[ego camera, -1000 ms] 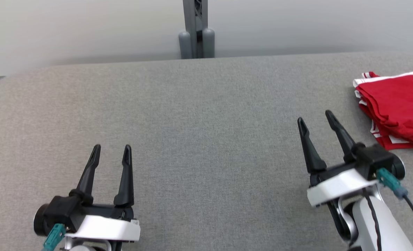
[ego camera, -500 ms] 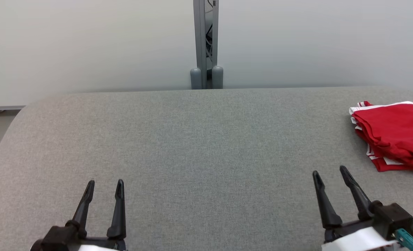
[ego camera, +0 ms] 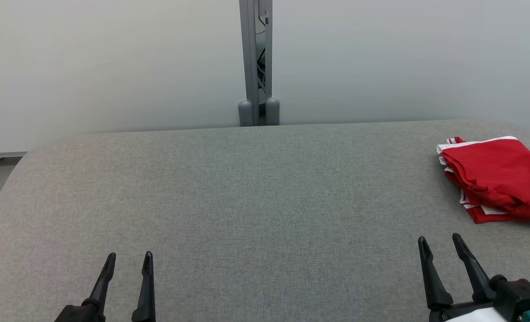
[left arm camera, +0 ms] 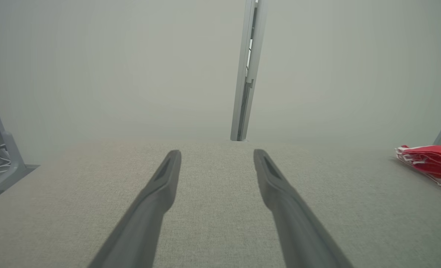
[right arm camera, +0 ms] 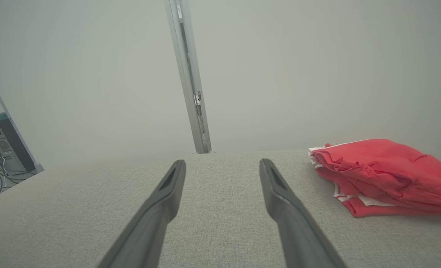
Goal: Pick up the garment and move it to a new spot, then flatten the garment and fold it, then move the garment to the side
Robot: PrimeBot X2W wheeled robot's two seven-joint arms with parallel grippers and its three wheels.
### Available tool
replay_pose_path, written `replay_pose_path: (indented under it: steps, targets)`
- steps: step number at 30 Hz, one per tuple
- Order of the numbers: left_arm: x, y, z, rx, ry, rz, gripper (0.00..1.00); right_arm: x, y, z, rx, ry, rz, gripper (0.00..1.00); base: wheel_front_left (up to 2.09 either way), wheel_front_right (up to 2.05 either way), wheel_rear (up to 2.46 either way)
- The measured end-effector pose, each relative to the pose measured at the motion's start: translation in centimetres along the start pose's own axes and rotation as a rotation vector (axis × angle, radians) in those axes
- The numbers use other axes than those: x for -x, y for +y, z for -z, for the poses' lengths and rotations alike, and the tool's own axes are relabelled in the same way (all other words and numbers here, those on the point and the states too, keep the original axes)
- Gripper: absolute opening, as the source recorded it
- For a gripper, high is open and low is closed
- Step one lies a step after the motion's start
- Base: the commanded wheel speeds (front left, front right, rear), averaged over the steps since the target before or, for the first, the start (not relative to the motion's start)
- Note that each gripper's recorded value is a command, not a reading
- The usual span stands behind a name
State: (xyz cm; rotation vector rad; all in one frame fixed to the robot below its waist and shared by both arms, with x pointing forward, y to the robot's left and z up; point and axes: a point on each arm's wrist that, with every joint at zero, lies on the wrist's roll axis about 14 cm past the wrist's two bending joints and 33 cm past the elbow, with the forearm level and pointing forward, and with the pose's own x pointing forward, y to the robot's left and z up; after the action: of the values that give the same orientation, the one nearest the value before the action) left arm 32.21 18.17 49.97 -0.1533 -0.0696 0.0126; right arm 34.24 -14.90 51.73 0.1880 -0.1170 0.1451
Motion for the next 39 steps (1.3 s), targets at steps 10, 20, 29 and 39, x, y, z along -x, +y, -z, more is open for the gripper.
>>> replay_pose_path:
  steps: [10, 20, 29, 39]
  targets:
    - [0.1, -0.2, 0.1, 0.001, 0.004, 0.005, 1.0, 0.1, 0.1, 0.3, -0.003, 0.01, -0.004, 1.0, 0.0, 0.0, 0.0]
    - [0.1, -0.1, 0.4, 0.0, 0.014, 0.001, 1.0, 0.0, 0.2, 0.4, -0.011, 0.013, -0.006, 1.0, 0.0, 0.0, 0.0]
    - [0.9, 0.0, 2.6, 0.004, 0.088, -0.011, 0.0, 1.0, 0.3, 2.7, -0.032, 0.086, 0.007, 0.0, 0.0, 0.0, 0.0]
    - [1.0, 0.7, 3.3, 0.18, 0.116, -0.061, 0.0, 0.7, -0.8, 3.4, -0.203, 0.127, 0.067, 0.0, 0.0, 0.0, 0.0]
